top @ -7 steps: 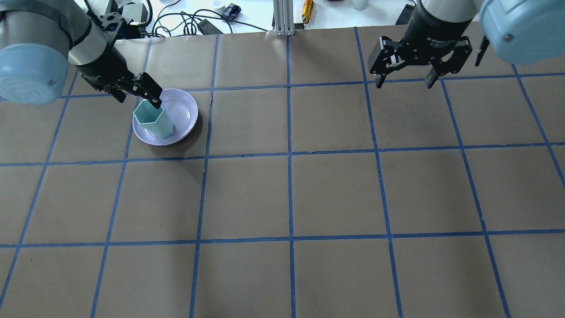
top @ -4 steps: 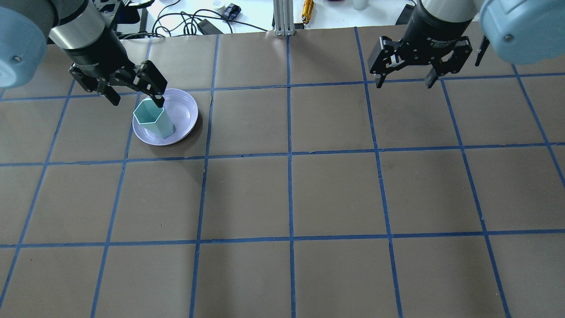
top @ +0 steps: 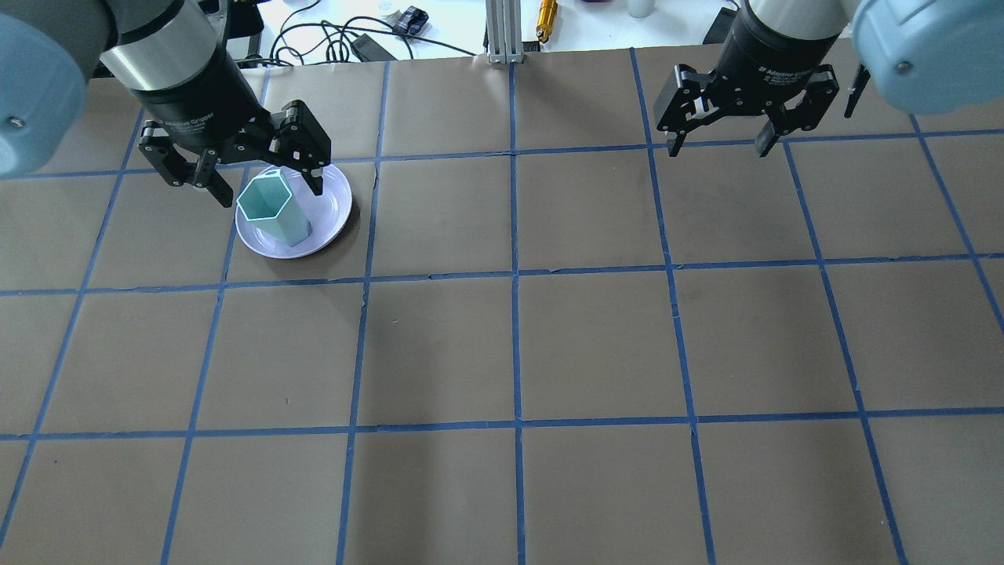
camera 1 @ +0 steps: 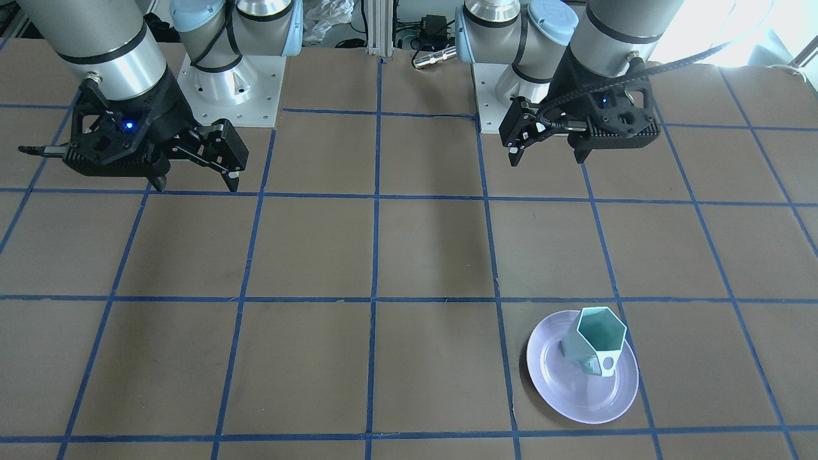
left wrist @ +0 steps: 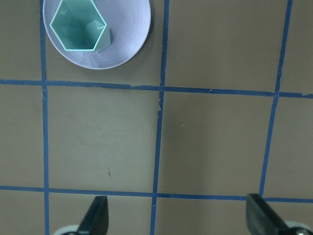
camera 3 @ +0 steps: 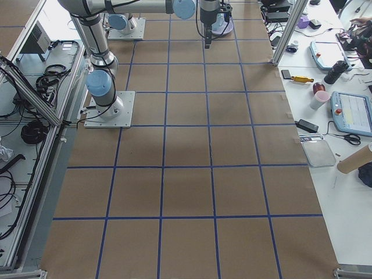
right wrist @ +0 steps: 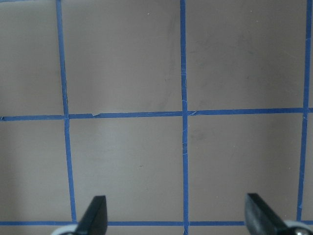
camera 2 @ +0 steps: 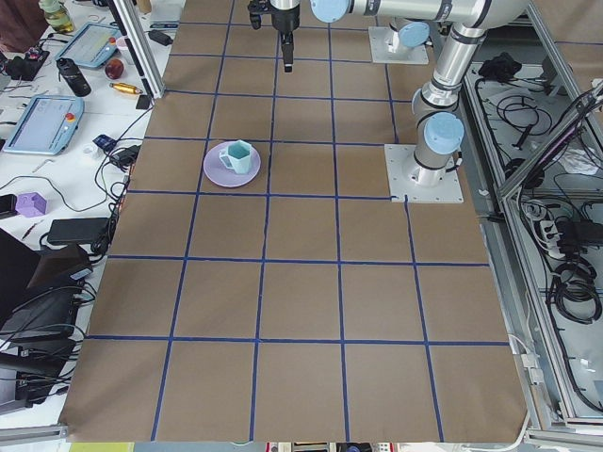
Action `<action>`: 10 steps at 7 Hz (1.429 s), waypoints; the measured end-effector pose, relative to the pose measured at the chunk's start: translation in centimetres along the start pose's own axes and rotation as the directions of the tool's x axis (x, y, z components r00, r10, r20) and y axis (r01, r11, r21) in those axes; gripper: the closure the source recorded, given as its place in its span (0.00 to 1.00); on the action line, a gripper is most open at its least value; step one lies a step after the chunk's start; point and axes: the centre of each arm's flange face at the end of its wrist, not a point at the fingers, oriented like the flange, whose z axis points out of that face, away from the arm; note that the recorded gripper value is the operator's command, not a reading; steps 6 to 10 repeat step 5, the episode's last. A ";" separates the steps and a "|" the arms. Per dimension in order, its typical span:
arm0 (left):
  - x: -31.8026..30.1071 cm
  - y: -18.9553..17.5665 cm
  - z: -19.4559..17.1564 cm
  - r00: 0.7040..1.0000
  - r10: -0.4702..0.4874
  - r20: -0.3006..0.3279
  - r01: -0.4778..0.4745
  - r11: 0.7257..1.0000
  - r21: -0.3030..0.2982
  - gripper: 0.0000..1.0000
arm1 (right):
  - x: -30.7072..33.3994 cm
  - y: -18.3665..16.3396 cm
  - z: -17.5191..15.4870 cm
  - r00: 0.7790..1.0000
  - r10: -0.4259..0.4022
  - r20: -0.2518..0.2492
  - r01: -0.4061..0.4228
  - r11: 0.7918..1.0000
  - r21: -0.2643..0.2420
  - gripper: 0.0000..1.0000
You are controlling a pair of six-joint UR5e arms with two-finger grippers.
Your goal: Flip cup and place on plate
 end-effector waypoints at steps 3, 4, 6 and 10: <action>0.7 0.4 -0.4 1.000 -0.016 -0.002 0.016 1.000 0.009 0.00 | 0.0 0.0 0.0 1.000 0.000 0.000 0.000 1.000 0.000 0.00; 0.7 0.5 -0.5 1.000 -0.014 -0.003 0.014 1.000 0.011 0.00 | 0.0 0.0 0.0 1.000 0.000 0.000 0.000 1.000 0.000 0.00; 0.7 0.5 -0.6 1.000 -0.012 -0.003 0.012 1.000 0.011 0.00 | 0.0 0.0 0.0 1.000 0.000 -0.001 0.000 1.000 -0.001 0.00; 0.7 0.5 -0.6 1.000 -0.012 -0.003 0.012 1.000 0.011 0.00 | 0.0 0.0 0.0 1.000 0.000 -0.001 0.000 1.000 -0.001 0.00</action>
